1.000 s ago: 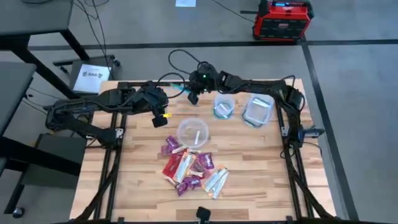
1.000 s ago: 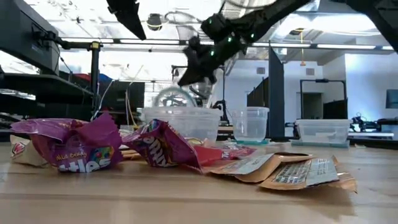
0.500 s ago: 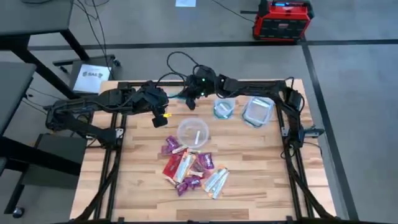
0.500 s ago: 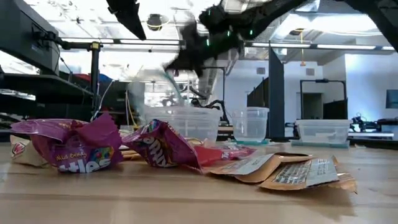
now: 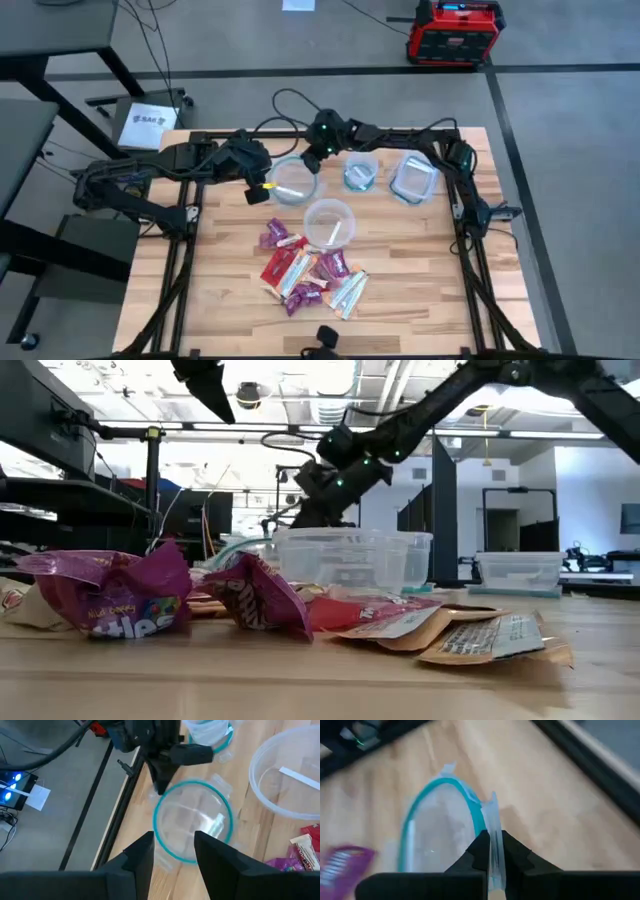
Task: Sort candy
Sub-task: Remove the big round transparent bin's lid
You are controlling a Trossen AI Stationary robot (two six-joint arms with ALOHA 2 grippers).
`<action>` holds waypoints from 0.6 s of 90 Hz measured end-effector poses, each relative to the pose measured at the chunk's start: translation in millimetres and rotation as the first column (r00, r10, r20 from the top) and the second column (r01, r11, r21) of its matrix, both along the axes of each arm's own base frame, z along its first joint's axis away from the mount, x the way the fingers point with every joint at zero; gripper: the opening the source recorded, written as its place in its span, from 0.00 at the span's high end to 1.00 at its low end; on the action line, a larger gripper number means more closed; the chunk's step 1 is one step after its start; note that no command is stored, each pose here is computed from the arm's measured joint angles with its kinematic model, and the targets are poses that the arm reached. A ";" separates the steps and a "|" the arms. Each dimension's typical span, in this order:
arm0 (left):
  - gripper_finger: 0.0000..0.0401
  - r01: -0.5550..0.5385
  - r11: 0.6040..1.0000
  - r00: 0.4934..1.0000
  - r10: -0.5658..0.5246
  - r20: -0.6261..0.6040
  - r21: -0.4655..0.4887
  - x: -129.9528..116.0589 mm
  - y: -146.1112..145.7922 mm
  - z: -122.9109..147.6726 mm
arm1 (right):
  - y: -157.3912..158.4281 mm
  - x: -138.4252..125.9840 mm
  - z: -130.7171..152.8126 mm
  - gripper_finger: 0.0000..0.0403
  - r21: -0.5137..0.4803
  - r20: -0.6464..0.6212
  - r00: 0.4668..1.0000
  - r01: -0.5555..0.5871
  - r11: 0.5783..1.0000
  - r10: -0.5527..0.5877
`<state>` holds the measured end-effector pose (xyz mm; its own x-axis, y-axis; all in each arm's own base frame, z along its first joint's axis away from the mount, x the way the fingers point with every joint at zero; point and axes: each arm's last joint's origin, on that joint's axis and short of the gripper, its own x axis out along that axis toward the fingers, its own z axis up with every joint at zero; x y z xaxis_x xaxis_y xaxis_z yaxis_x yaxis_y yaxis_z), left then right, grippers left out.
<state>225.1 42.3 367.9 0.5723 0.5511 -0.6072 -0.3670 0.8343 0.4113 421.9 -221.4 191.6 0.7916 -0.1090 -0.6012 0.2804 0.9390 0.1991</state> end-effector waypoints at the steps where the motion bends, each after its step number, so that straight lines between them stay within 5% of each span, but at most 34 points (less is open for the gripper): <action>1: 0.68 0.000 1.000 1.000 0.000 -0.001 0.000 0.0 0.0 0.0 | -0.3 0.0 0.3 0.97 -0.011 -0.001 1.000 -0.002 1.000 0.002; 32: 0.68 0.000 1.000 1.000 0.000 -0.006 -0.001 -0.2 0.0 -0.4 | 8.9 -10.3 32.1 0.60 -0.130 -0.091 0.991 -0.109 0.985 0.098; 54: 0.68 -0.002 1.000 1.000 0.002 -0.021 -0.005 -1.4 -0.2 -1.6 | 72.0 -42.1 66.1 0.44 0.035 -0.363 0.880 -0.315 0.948 0.306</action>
<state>223.7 42.1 366.2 0.5580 0.5490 -0.6223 -0.3599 0.8358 0.4146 379.8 -149.4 257.7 0.5180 0.0890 -0.8507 0.0214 0.9929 0.1169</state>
